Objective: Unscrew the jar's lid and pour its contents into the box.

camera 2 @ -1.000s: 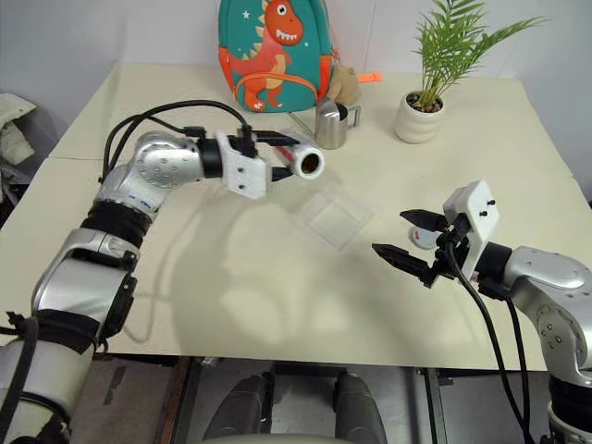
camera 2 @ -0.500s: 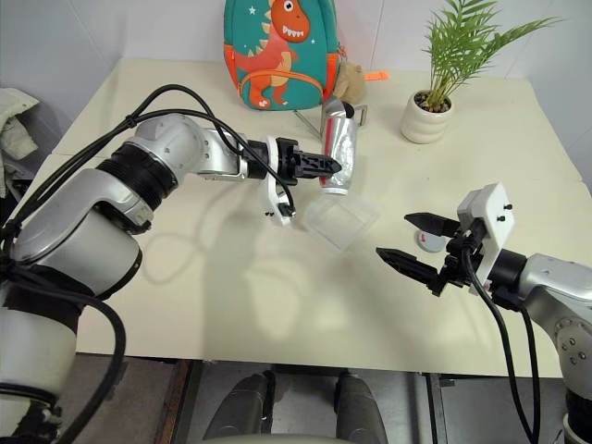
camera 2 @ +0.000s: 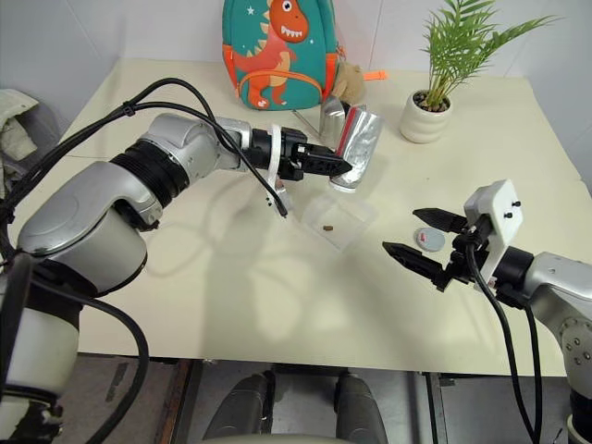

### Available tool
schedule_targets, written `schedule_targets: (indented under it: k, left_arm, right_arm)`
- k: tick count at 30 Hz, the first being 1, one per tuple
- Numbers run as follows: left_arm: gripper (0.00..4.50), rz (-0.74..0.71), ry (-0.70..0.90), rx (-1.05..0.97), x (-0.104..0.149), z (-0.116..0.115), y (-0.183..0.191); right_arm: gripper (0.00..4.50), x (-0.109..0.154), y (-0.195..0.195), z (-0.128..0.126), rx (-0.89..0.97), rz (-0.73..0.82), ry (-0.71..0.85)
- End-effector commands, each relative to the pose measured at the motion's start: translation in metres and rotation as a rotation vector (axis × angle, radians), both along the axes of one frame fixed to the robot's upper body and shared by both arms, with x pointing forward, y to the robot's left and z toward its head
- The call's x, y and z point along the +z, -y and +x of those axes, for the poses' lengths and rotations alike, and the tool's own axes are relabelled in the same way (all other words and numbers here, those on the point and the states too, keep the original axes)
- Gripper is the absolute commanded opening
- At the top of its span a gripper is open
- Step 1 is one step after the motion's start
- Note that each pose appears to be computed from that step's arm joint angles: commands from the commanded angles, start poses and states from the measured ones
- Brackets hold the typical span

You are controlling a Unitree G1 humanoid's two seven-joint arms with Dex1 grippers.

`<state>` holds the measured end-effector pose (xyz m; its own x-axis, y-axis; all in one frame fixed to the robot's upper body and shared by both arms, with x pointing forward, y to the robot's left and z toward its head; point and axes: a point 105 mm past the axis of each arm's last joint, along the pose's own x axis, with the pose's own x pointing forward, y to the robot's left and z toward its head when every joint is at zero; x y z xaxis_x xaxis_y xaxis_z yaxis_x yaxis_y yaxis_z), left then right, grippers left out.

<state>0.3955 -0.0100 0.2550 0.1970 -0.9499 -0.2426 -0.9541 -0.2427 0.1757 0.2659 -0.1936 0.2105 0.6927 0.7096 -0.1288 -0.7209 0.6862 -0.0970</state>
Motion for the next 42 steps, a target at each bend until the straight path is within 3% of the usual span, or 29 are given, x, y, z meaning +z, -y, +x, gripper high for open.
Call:
schedule_targets:
  k: [1, 5, 10, 16, 20, 29, 40, 42]
  left_arm:
    - [1.93, -0.091, -0.061, -0.013, 0.021, -0.006, 0.003]
    - [1.93, -0.502, -0.515, 0.224, 0.045, 0.013, -0.016]
    - [1.93, -0.926, -0.967, 0.366, 0.054, 0.034, -0.055]
    - [1.93, -1.402, -1.544, 0.417, 0.032, 0.059, -0.111]
    - [1.93, -1.699, -1.856, 0.421, -0.001, 0.066, -0.144]
    - [1.93, -1.713, -2.274, 0.223, -0.035, 0.038, -0.141]
    - [1.93, -1.651, -2.36, 0.384, -0.067, 0.024, -0.137]
    - [2.63, -1.638, -2.363, 0.393, -0.068, 0.022, -0.135]
  right_arm:
    - [4.48, 0.008, -0.001, 0.001, 0.012, -0.017, 0.041]
    - [4.48, 0.008, -0.002, 0.001, 0.023, -0.027, 0.049]
    - [4.48, 0.012, -0.005, 0.0, 0.073, -0.039, 0.063]
    - [4.48, 0.018, -0.003, 0.007, 0.127, -0.06, 0.077]
    - [4.48, 0.019, -0.005, 0.013, 0.159, -0.076, 0.069]
    - [4.48, 0.019, -0.013, 0.023, 0.224, -0.094, 0.058]
    - [4.48, 0.02, -0.018, 0.032, 0.249, -0.104, 0.057]
    - [4.5, 0.02, -0.019, 0.033, 0.249, -0.104, 0.057]
